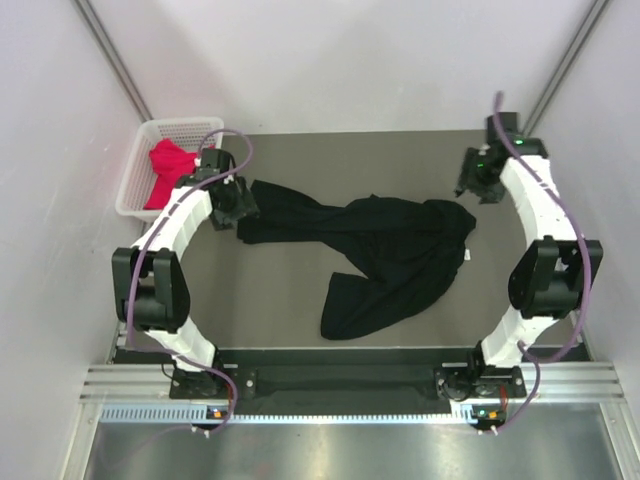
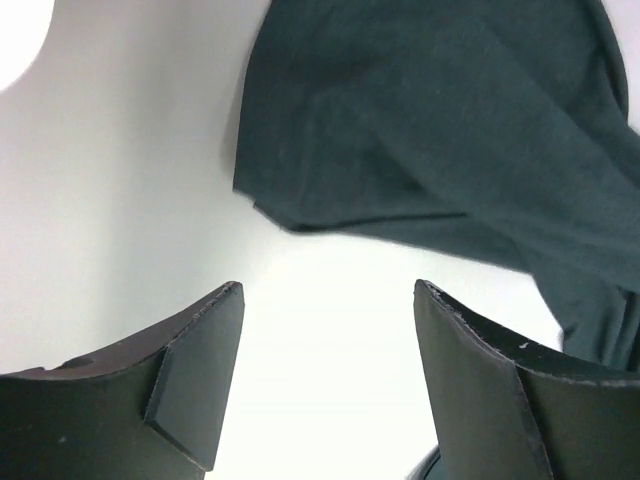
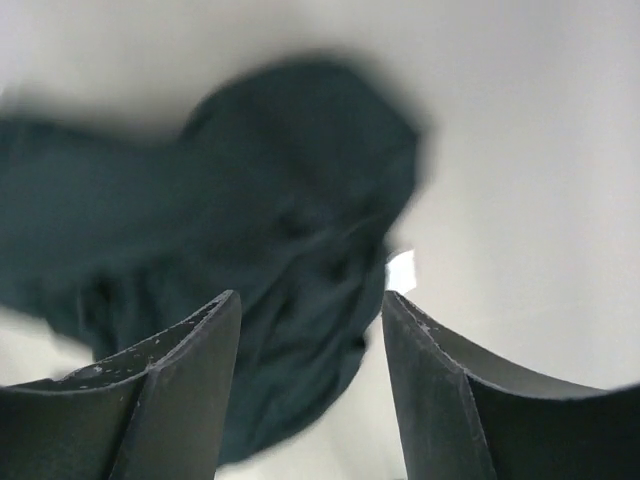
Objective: Fold and stack the t-shirts
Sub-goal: Flatten the tshirt out
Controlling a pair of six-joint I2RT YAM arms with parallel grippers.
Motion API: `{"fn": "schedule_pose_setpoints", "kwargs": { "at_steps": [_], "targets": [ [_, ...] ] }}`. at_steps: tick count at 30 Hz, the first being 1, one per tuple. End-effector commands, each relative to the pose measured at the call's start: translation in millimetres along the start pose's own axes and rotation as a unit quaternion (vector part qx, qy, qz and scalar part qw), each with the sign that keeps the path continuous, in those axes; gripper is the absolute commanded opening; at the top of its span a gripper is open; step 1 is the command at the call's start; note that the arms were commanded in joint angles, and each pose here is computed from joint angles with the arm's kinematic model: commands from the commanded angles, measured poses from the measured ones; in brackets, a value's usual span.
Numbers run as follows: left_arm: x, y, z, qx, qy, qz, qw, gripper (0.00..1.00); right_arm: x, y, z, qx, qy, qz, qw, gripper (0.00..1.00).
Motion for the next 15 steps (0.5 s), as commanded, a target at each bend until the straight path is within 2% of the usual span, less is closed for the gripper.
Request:
{"fn": "schedule_pose_setpoints", "kwargs": {
  "at_steps": [1, 3, 4, 6, 8, 9, 12, 15],
  "targets": [
    [-19, 10, 2, -0.014, 0.005, -0.016, 1.000, 0.73, -51, 61, 64, -0.158, -0.072, -0.004, 0.985, 0.58],
    [-25, 20, -1, -0.031, 0.029, -0.007, 0.999, 0.72, -51, 108, 93, -0.214, -0.122, 0.029, 0.969, 0.56],
    [-24, 29, 1, -0.036, 0.028, 0.003, 0.999, 0.72, -66, 149, 123, -0.256, -0.187, 0.057, 0.947, 0.54],
    [-34, 36, 3, -0.049, 0.033, -0.001, 0.998, 0.72, -70, 206, 150, -0.307, -0.238, 0.083, 0.918, 0.49],
    [-44, 47, 8, -0.055, 0.033, -0.005, 0.998, 0.71, -72, 243, 167, -0.329, -0.271, 0.109, 0.898, 0.42],
    [-45, 57, 13, -0.058, 0.028, 0.002, 0.998, 0.71, -77, 273, 178, -0.362, -0.287, 0.131, 0.877, 0.41],
    [-58, 71, 22, -0.068, 0.021, -0.004, 0.997, 0.71, -80, 326, 196, -0.414, -0.309, 0.168, 0.840, 0.40],
    [-71, 81, 30, -0.078, 0.016, -0.014, 0.997, 0.71, -88, 358, 209, -0.441, -0.327, 0.173, 0.818, 0.45]
  ]
}}
Point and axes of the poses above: each gripper's point midway between its finger pads, its own x axis out along the fingers, its own z axis along the line the jaws close on, y = z × x, the point moved 5 cm from there along -x, back along the fingers, and after that the axes turned 8 degrees about x, right-handed, at the moved point
